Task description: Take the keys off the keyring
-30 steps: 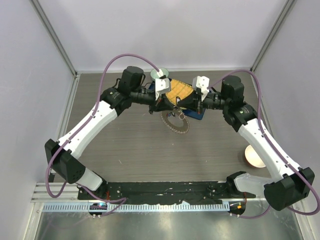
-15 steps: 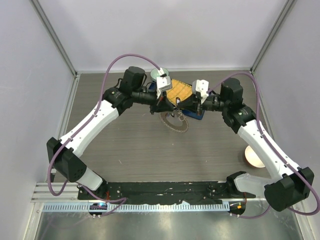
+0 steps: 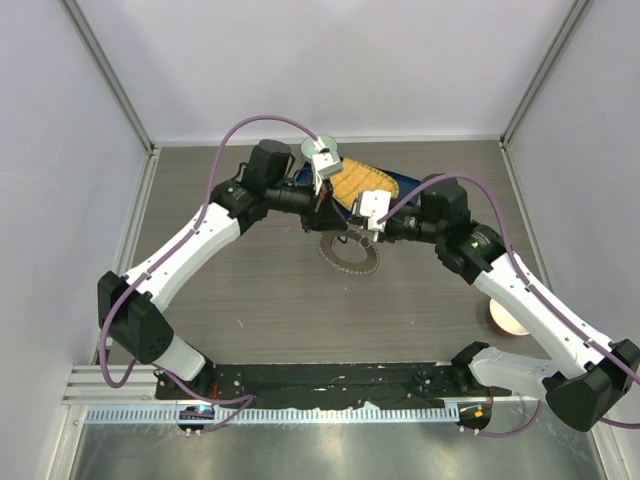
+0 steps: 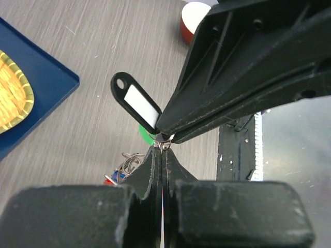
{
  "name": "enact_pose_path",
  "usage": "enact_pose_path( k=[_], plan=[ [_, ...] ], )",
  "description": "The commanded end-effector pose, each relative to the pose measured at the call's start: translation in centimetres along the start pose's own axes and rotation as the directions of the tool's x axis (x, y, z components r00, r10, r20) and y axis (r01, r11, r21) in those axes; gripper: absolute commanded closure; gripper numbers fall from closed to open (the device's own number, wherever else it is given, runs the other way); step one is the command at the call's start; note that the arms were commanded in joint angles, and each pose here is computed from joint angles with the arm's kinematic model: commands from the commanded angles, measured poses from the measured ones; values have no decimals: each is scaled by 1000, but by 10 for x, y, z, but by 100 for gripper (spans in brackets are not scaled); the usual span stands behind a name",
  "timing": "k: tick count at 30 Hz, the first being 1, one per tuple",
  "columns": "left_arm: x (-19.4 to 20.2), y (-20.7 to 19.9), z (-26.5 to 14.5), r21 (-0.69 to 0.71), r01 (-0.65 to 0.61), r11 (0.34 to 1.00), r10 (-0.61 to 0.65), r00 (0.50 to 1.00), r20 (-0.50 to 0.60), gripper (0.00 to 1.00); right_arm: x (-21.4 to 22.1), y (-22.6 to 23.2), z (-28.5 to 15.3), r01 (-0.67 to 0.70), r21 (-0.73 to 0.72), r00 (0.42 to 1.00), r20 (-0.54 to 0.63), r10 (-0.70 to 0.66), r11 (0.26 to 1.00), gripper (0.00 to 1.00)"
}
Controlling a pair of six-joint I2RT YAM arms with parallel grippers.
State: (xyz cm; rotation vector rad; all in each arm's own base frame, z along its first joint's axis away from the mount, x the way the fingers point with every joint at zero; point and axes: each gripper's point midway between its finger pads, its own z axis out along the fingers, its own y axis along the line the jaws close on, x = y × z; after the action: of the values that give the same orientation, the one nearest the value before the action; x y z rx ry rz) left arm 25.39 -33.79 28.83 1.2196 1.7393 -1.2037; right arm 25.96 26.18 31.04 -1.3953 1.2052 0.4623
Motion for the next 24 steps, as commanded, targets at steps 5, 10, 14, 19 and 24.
enact_pose_path(
  k=[5, 10, 14, 19, 24],
  plan=[
    [-54, -38, 2, 89, -38, 995, 18, 975, 221, 98, -33, -1, 7, 152, 84, 986, 62, -157, 985, 99],
    [-34, -39, -6, 60, -53, 997, 42, 985, 168, 58, -29, 2, 5, 217, 72, 974, 54, -221, 974, 99],
    [-23, -39, -23, 27, -86, 996, 82, 988, 133, 53, -35, 5, 6, 282, 41, 956, 71, -285, 958, 99],
    [-20, -53, -53, 74, -115, 991, 105, 986, 132, 52, -36, 1, 9, 323, 22, 944, 59, -324, 946, 99],
    [-16, -53, -70, 27, -120, 992, 116, 985, 129, 53, -51, -3, 4, 360, 21, 929, 84, -361, 933, 99]
  ],
)
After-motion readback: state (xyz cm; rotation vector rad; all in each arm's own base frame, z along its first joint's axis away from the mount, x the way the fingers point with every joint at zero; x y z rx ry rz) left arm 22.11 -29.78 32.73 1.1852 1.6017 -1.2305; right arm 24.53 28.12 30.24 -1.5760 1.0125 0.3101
